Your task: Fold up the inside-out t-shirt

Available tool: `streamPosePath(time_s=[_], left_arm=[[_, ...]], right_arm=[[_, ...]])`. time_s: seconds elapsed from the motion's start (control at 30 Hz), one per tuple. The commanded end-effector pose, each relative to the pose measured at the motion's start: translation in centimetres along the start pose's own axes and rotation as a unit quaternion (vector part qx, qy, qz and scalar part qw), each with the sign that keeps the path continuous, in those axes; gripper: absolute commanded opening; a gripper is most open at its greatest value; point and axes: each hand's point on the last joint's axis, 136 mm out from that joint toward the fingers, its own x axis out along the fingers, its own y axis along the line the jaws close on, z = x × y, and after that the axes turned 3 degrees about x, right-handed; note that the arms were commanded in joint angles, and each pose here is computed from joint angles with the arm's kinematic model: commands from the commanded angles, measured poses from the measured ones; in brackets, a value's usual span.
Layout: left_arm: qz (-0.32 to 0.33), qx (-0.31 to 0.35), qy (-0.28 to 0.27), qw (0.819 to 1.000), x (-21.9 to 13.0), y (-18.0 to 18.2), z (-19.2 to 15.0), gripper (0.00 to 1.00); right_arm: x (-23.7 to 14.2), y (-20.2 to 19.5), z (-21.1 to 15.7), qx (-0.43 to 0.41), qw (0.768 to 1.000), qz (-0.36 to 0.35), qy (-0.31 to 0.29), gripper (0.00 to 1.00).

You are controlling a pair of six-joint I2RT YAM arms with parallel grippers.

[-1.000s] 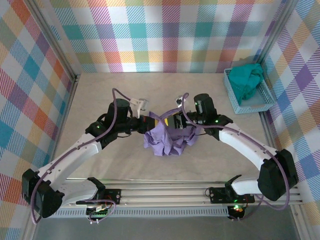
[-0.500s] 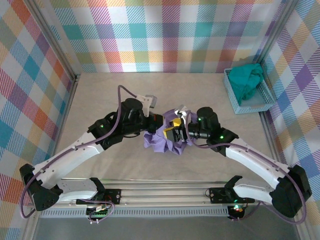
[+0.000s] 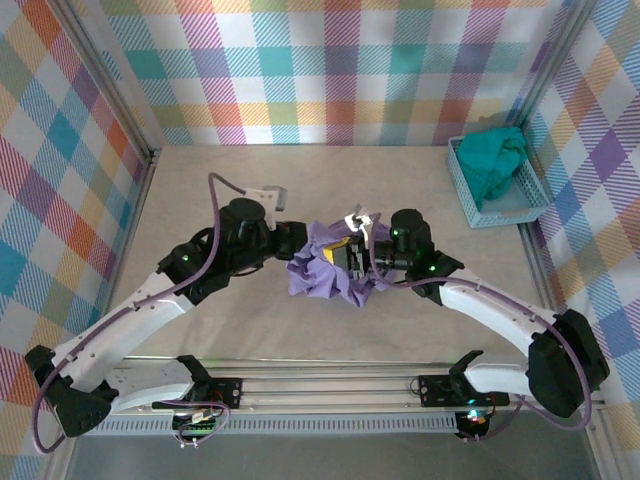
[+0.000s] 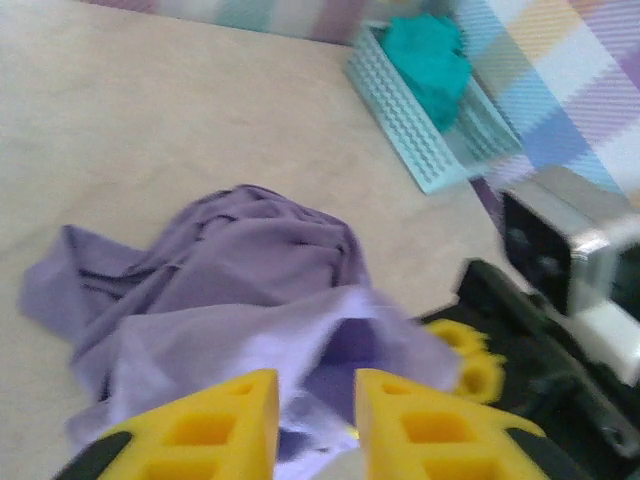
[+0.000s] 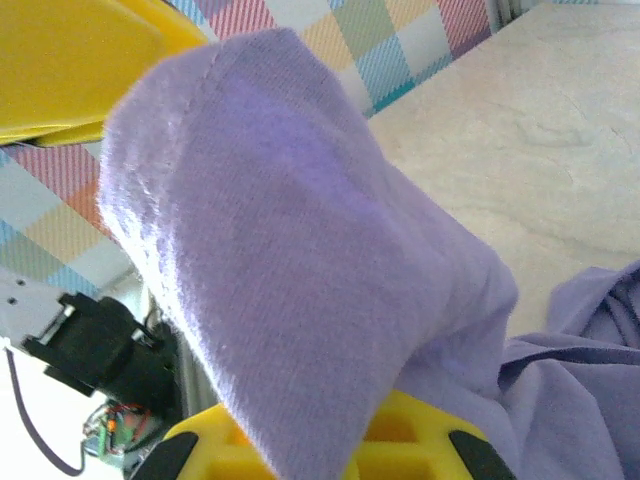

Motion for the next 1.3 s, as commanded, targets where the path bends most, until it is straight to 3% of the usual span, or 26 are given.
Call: streamPosePath(time_s=[0.0, 0.13, 0.37, 0.47, 0.53, 0.63, 0.7, 0.93, 1.03, 1.27], left_arm=[[0.041, 0.012, 0.004, 0.999, -0.6, 2.3, -0.9, 0.37], [0.037, 0.011, 0.017, 0.999, -0.6, 2.7, -2.4, 0.48], [0.035, 0.016, 0.065, 0.997, 2.1, 2.6, -4.1, 0.48], [0.027, 0.026, 0.073, 0.997, 3.3, 2.5, -4.3, 0.41], [0.004, 0.027, 0.079, 0.997, 4.0, 1.9, -4.3, 0.26], [-0.073, 0.017, 0.085, 0.994, 4.3, 0.1, -4.0, 0.07], [-0.135, 0.01, 0.083, 0.987, 3.4, -1.2, -3.7, 0.02], [-0.312, 0.024, 0.069, 0.947, -1.3, -5.4, -3.5, 0.0], [-0.362, 0.029, 0.045, 0.931, -3.1, -6.8, -2.9, 0.0], [-0.315, 0.0, 0.059, 0.947, -1.3, -5.6, -2.3, 0.0]], right_arm=[[-0.1, 1.7, 2.1, 0.016, 0.998, 0.057, -0.038, 0.0], [0.1, 1.6, 2.7, 0.026, 0.997, 0.066, -0.044, 0.0], [-0.1, 1.2, 2.8, 0.036, 0.996, 0.066, -0.044, 0.0], [-0.8, 1.3, 2.9, 0.032, 0.996, 0.069, -0.043, 0.0], [-1.4, 1.6, 2.9, 0.02, 0.996, 0.073, -0.037, 0.0], [-2.3, 0.6, 1.8, 0.007, 0.999, 0.048, -0.004, 0.0], [-3.1, -0.6, 1.3, 0.016, 0.999, 0.025, 0.017, 0.0], [-4.8, -2.4, 0.9, 0.051, 0.997, -0.011, 0.063, 0.05], [-4.8, -4.6, 0.6, 0.089, 0.99, -0.07, 0.079, 0.14], [-6.3, -5.5, 0.5, 0.082, 0.983, -0.144, 0.083, 0.35]])
